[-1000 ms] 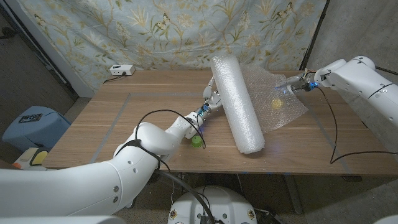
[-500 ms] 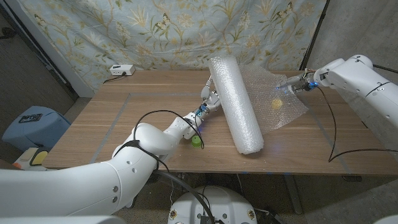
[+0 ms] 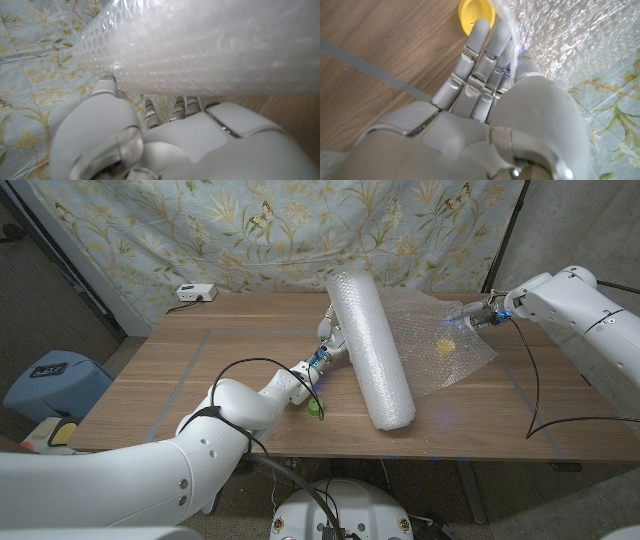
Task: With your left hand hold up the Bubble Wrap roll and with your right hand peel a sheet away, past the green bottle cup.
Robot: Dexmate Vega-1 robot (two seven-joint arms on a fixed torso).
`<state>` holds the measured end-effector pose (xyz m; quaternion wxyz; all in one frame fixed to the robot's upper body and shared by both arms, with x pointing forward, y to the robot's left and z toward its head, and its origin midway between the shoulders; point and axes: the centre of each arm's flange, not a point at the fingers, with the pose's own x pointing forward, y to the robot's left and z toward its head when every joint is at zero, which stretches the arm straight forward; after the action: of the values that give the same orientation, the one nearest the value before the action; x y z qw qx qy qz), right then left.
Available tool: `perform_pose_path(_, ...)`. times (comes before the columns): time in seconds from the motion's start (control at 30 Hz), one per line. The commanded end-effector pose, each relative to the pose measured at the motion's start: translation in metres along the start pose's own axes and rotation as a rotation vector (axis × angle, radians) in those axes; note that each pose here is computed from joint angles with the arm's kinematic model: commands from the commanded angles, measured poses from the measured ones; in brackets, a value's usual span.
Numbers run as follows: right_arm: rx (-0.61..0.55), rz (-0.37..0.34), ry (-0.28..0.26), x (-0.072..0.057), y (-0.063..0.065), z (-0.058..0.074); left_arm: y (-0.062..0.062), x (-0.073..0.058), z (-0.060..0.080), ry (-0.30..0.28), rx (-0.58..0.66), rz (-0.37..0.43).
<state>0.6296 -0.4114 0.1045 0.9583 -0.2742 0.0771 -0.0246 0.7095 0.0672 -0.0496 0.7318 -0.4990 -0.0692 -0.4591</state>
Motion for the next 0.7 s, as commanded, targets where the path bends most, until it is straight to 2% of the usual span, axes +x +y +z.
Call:
perform_pose_path(0.03,0.010,-0.017,0.010,-0.003,-0.002,0.001,0.001,-0.009,0.008,-0.009,-0.002,-0.027)
perform_pose_path(0.33,0.006,-0.022,0.012,-0.003,-0.003,0.004,0.002,-0.018,0.013,-0.012,0.001,-0.062)
perform_pose_path(0.7,-0.002,-0.023,0.020,-0.002,-0.005,0.004,0.003,-0.026,0.011,-0.024,-0.008,-0.098)
